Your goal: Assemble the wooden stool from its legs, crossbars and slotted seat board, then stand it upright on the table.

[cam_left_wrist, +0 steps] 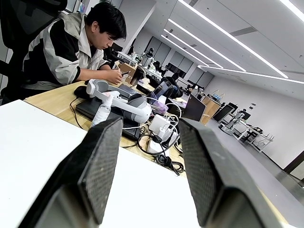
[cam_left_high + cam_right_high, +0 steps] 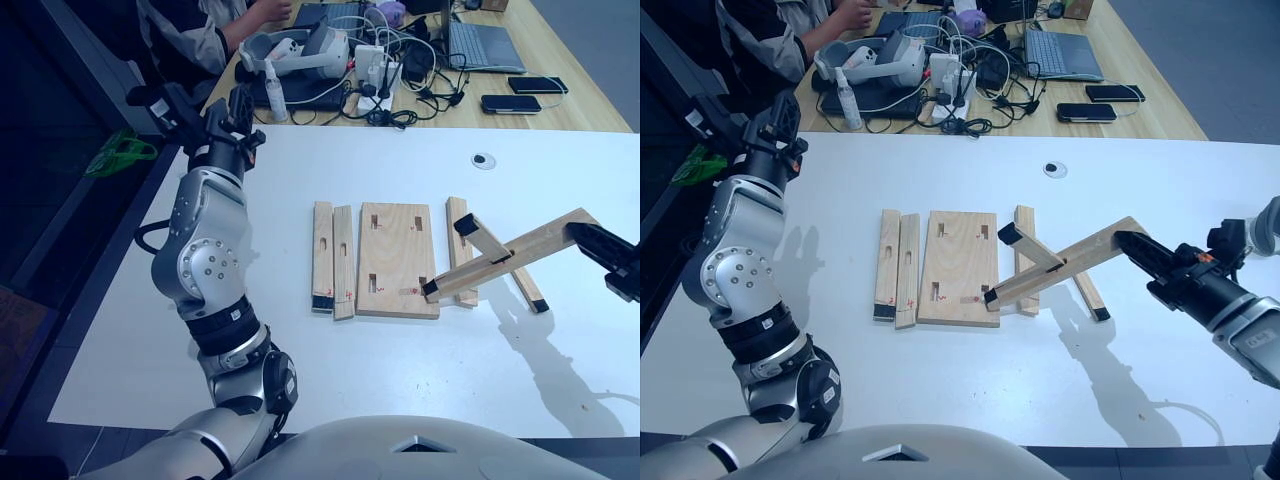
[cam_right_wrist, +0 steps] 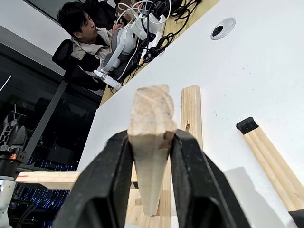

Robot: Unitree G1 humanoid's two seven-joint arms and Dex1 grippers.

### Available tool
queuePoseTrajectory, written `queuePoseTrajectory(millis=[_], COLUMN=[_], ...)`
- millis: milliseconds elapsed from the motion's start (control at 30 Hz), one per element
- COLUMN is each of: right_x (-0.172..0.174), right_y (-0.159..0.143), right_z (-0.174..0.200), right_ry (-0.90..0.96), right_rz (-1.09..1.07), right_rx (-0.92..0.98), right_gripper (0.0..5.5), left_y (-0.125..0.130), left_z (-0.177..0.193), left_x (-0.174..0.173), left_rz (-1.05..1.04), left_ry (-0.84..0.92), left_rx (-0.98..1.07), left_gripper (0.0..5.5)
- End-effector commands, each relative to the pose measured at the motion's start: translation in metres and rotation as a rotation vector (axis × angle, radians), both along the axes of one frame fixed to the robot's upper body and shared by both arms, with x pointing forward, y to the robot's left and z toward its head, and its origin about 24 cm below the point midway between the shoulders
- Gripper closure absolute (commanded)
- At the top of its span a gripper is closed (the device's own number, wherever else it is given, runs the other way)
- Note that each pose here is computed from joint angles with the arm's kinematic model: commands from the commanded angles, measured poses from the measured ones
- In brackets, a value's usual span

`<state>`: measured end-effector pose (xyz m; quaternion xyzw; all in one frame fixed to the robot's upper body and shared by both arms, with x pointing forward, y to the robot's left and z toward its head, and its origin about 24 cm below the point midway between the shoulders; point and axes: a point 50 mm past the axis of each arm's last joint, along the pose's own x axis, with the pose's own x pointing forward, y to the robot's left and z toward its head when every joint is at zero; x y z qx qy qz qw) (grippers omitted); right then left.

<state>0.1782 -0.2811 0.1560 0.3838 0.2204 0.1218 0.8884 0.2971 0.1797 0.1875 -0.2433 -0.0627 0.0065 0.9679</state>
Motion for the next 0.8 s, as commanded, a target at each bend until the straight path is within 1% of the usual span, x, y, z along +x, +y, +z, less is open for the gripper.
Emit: queuePoseTrajectory(millis=[33, 233, 333, 400, 700, 800], right_x=[0.002, 0.012, 0.022, 0.025, 0.021, 0.026], right_y=[0.008, 0.015, 0.025, 0.035, 0.069, 0.073], right_z=[-0.002, -0.002, 0.001, 0.005, 0.012, 0.012], right_ry=[-0.006, -0.033, -0.075, -0.106, -0.234, -0.260], right_rz=[-0.006, -0.054, -0.065, -0.034, 0.093, 0.093], right_rx=[0.017, -0.022, -0.054, -0.091, -0.361, -0.416], right_gripper=[4.50, 4.50, 4.50, 4.50, 4.50, 4.50], left_y=[0.000, 0.000, -0.001, 0.000, 0.004, 0.004], left_z=[0.001, 0.001, 0.002, 0.003, 0.004, 0.005], left_x=[0.001, 0.001, 0.001, 0.001, 0.001, 0.001], left_rz=[-0.001, -0.004, -0.007, -0.006, 0.006, 0.009], left_ry=[0.006, 0.009, 0.009, 0.008, 0.010, 0.010], left_rx=[0.009, 0.011, 0.013, 0.018, 0.032, 0.034], left_gripper=[3.35, 3.35, 3.35, 3.35, 3.35, 3.35])
